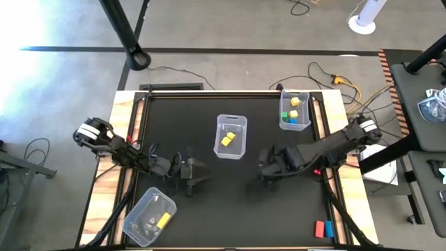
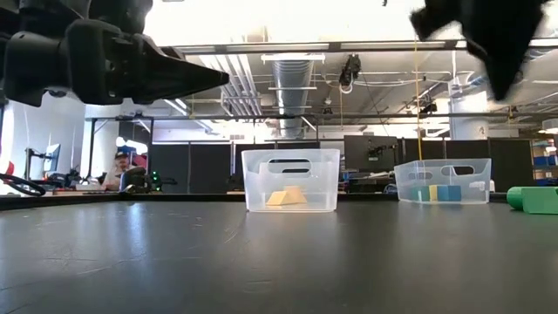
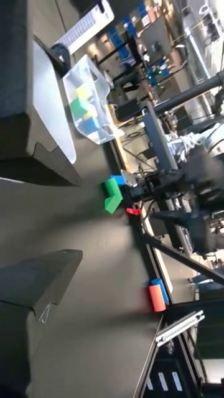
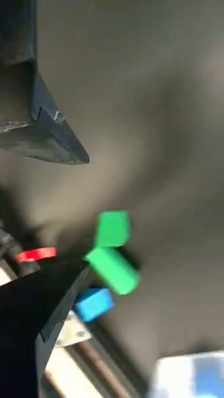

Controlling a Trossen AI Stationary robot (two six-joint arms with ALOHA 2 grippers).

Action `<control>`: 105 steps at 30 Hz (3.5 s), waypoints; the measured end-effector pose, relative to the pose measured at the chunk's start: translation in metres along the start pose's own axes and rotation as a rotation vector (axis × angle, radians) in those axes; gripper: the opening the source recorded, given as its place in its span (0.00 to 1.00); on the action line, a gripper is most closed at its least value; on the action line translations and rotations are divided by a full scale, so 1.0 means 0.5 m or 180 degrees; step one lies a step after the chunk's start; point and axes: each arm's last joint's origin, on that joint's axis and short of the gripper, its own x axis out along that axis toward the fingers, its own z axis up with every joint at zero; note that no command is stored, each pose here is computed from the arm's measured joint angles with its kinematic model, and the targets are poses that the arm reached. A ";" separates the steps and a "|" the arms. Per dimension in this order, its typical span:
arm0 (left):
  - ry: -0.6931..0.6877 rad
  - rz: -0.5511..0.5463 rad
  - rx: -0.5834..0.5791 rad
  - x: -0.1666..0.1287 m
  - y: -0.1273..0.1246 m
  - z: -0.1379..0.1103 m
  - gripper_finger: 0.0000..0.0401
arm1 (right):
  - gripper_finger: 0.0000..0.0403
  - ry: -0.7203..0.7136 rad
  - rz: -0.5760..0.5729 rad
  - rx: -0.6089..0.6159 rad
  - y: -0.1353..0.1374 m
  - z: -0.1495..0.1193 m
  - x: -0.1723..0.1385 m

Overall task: Sort blocks by size
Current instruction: Put the green triangular block into the middle transparent bin

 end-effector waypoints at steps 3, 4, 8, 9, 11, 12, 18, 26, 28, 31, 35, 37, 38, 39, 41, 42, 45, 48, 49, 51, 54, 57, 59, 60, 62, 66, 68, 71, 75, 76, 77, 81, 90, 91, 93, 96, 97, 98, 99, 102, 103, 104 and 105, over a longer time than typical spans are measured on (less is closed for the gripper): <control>-0.0001 0.0039 0.0002 0.002 0.005 -0.001 0.40 | 0.61 0.0217 -0.0106 0.0039 -0.010 -0.010 0.039; -0.0002 0.0053 -0.0001 0.003 0.007 -0.001 0.40 | 0.60 0.0298 -0.0127 0.0039 -0.016 -0.011 0.051; 0.0005 0.0089 -0.0006 0.004 0.013 -0.002 0.40 | 0.59 0.0659 -0.0264 -0.0019 -0.044 -0.012 0.105; 0.0007 0.0090 -0.0006 0.004 0.013 -0.003 0.40 | 0.59 0.0726 -0.0316 -0.0088 -0.052 -0.014 0.118; 0.0007 0.0089 -0.0006 0.004 0.013 -0.003 0.40 | 0.61 0.0841 -0.0301 -0.0285 -0.057 -0.016 0.138; 0.0009 0.0089 -0.0005 0.004 0.013 -0.003 0.40 | 0.63 0.0868 -0.0248 -0.0411 -0.055 -0.016 0.143; 0.0009 0.0089 -0.0006 0.004 0.013 -0.003 0.40 | 0.71 0.0565 -0.0254 -0.1965 -0.009 -0.036 0.152; 0.0048 0.0075 -0.0033 0.004 0.012 -0.005 0.40 | 0.74 0.0559 -0.0855 -0.3279 0.021 -0.054 0.198; 0.0068 0.0070 -0.0097 0.004 0.011 -0.007 0.40 | 0.72 0.0593 -0.0845 -0.3502 0.030 -0.051 0.211; 0.0121 0.0054 -0.0165 0.004 0.010 -0.010 0.40 | 0.69 0.0770 -0.0883 -0.3869 0.037 -0.050 0.235; 0.0200 0.0037 -0.0309 0.004 0.009 -0.015 0.40 | 0.64 0.1044 -0.0973 -0.4088 0.036 -0.054 0.268; 0.0217 0.0035 -0.0381 0.004 0.008 -0.016 0.40 | 0.62 0.1170 -0.1008 -0.4188 0.032 -0.058 0.283; 0.0219 0.0035 -0.0413 0.004 0.008 -0.016 0.40 | 0.61 0.1183 -0.1009 -0.4208 0.033 -0.058 0.289; 0.0218 0.0036 -0.0454 0.004 0.008 -0.016 0.40 | 0.59 0.1163 -0.0998 -0.4212 0.035 -0.057 0.294; 0.0219 0.0038 -0.0547 0.004 0.008 -0.017 0.40 | 0.57 0.1151 -0.0988 -0.4225 0.039 -0.056 0.301; 0.0233 0.0037 -0.0591 0.004 0.008 -0.017 0.40 | 0.56 0.1142 -0.0981 -0.4243 0.040 -0.056 0.302; 0.0290 0.0028 -0.0689 0.004 0.007 -0.021 0.40 | 0.52 0.1109 -0.0954 -0.4315 0.041 -0.056 0.301; 0.0323 0.0025 -0.0759 0.003 0.006 -0.023 0.40 | 0.46 0.1056 -0.0991 -0.4372 0.041 -0.054 0.301; 0.0330 0.0023 -0.0780 0.003 0.006 -0.023 0.40 | 0.44 0.1061 -0.0985 -0.4402 0.041 -0.054 0.302; 0.0343 0.0004 -0.0802 0.003 0.005 -0.024 0.40 | 0.39 0.1085 -0.0988 -0.4480 0.040 -0.054 0.305; 0.0344 -0.0012 -0.0807 0.002 0.003 -0.024 0.40 | 0.33 0.1093 -0.1003 -0.4541 0.040 -0.054 0.306; 0.0329 -0.0115 -0.0753 0.001 -0.002 -0.022 0.40 | 0.32 0.1040 -0.1012 -0.4490 0.043 -0.052 0.300; 0.0306 -0.0230 -0.0662 0.000 -0.006 -0.021 0.40 | 0.32 0.0923 -0.1111 -0.4471 0.050 -0.044 0.289; 0.0296 -0.0256 -0.0636 0.000 -0.007 -0.020 0.40 | 0.32 0.0833 -0.1221 -0.4483 0.054 -0.038 0.280; 0.0272 -0.0272 -0.0606 0.000 -0.007 -0.019 0.40 | 0.33 0.0654 -0.1489 -0.4502 0.063 -0.024 0.257; 0.0251 -0.0257 -0.0561 0.000 -0.007 -0.018 0.40 | 0.35 -0.0028 -0.2015 -0.4231 0.094 0.014 0.189; 0.0235 -0.0254 -0.0563 0.000 -0.006 -0.017 0.40 | 0.33 -0.0310 -0.2175 -0.3942 0.103 0.031 0.146; 0.0214 -0.0249 -0.0570 0.000 -0.006 -0.016 0.40 | 0.32 -0.0556 -0.2297 -0.3460 0.100 0.053 0.083; 0.0202 -0.0246 -0.0580 0.000 -0.006 -0.015 0.40 | 0.32 -0.0963 -0.2369 -0.2795 0.086 0.088 0.007; 0.0199 -0.0245 -0.0586 0.000 -0.005 -0.015 0.40 | 0.32 -0.1099 -0.2324 -0.2661 0.081 0.096 -0.010; 0.0198 -0.0244 -0.0587 0.001 -0.005 -0.015 0.40 | 0.32 -0.1232 -0.2246 -0.2496 0.077 0.107 -0.025; 0.0192 -0.0243 -0.0605 0.001 -0.005 -0.014 0.40 | 0.32 -0.1728 -0.1828 -0.1734 0.050 0.161 -0.078; 0.0198 -0.0244 -0.0605 0.000 -0.005 -0.015 0.40 | 0.32 -0.1982 -0.0035 -0.1183 -0.020 0.297 -0.084; 0.0213 -0.0247 -0.0599 0.000 -0.006 -0.015 0.40 | 0.32 -0.2007 0.0094 -0.1174 -0.028 0.314 -0.075; 0.0228 -0.0250 -0.0595 0.000 -0.006 -0.016 0.40 | 0.32 -0.2069 0.0270 -0.1102 -0.044 0.346 -0.054; 0.0234 -0.0251 -0.0594 0.000 -0.006 -0.017 0.40 | 0.32 -0.2005 0.0434 -0.1013 -0.072 0.390 -0.013; 0.0241 -0.0253 -0.0591 0.000 -0.006 -0.017 0.40 | 0.32 -0.1967 0.0491 -0.0974 -0.081 0.403 0.001; 0.0246 -0.0253 -0.0590 0.000 -0.006 -0.017 0.40 | 0.32 -0.1895 0.0539 -0.0948 -0.088 0.415 0.019; 0.0247 -0.0254 -0.0589 0.000 -0.006 -0.018 0.40 | 0.32 -0.1806 0.0577 -0.0925 -0.095 0.425 0.036; 0.0270 -0.0259 -0.0573 0.000 -0.007 -0.019 0.40 | 0.32 -0.1565 0.0651 -0.0797 -0.104 0.450 0.089; 0.0271 -0.0259 -0.0570 0.000 -0.007 -0.019 0.40 | 0.32 -0.1469 0.0694 -0.0789 -0.104 0.454 0.107; 0.0278 -0.0260 -0.0566 0.000 -0.007 -0.019 0.40 | 0.33 -0.1386 0.0740 -0.0795 -0.101 0.459 0.123; 0.0292 -0.0264 -0.0559 0.000 -0.007 -0.020 0.40 | 0.33 -0.1305 0.0801 -0.0810 -0.098 0.464 0.140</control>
